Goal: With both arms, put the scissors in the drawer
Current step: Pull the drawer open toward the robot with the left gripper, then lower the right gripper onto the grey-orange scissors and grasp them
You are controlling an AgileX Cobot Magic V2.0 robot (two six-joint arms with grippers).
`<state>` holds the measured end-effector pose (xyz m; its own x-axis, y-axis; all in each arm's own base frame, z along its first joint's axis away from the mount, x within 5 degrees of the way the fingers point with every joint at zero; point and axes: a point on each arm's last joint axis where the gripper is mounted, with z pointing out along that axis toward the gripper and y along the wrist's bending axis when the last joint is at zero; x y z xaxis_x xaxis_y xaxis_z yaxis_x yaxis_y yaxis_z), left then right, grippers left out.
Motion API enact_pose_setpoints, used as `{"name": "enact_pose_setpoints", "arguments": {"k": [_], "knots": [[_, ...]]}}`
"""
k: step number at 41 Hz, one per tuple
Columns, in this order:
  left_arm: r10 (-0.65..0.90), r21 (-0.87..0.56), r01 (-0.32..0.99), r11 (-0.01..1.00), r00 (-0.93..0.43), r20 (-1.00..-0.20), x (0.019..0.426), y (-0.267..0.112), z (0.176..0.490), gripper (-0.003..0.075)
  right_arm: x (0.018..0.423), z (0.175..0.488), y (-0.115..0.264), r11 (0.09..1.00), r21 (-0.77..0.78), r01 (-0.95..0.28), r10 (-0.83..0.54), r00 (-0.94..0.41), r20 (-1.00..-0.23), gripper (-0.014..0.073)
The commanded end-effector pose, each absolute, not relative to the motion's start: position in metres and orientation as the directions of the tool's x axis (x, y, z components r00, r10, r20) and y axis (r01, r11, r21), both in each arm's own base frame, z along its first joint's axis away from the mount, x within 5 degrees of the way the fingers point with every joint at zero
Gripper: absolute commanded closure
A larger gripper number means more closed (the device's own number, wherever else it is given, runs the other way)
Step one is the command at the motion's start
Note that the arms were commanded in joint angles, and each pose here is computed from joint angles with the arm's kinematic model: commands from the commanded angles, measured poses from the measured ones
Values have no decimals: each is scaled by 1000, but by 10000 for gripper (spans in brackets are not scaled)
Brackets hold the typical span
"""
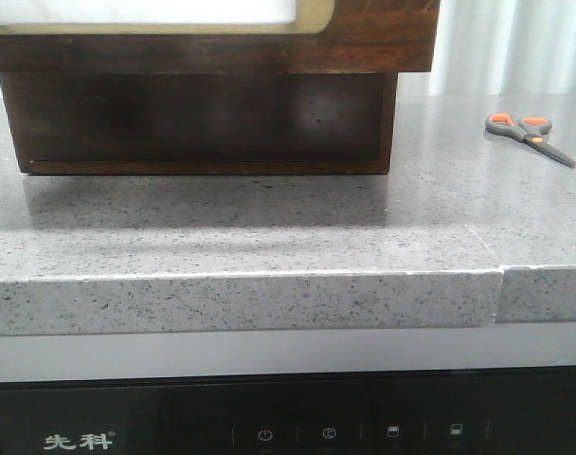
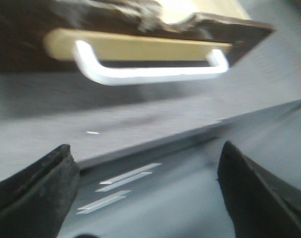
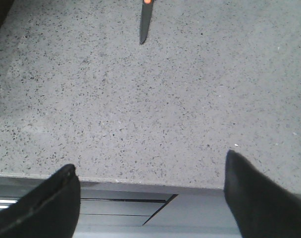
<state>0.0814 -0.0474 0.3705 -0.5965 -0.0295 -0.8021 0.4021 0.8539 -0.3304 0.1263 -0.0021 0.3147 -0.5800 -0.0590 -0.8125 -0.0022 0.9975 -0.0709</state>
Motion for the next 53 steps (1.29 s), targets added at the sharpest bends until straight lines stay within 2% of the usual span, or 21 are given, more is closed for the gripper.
{"name": "enact_pose_setpoints", "arguments": {"k": [1,4,12,18,28,40,53], "knots": [[18,-163,321,933,-494,-869,77,-33,403,156,131,327,-3,996,-95,1,-81,-513,-855,-18],[51,-103,307,946,-457,-888,74,-29,416,156,131,327,-3,996,-94,1,-81,-511,-856,-18],[212,13,463,886,-382,-900,70,-37,424,167,130,326,-3,996,-95,1,-80,-518,-852,-18],[241,50,476,878,-349,-906,72,-37,425,224,130,325,-3,995,-95,1,-80,-529,-845,-18],[218,16,550,835,-303,-928,69,-45,430,228,139,338,-3,996,-95,3,-78,-531,-844,-18],[184,4,555,832,-268,-946,70,-47,434,228,188,352,-3,995,-97,2,-70,-678,-732,-18],[184,4,555,832,-268,-946,70,-47,434,228,260,361,1,1000,-28,9,-12,-726,-687,-17]]}}
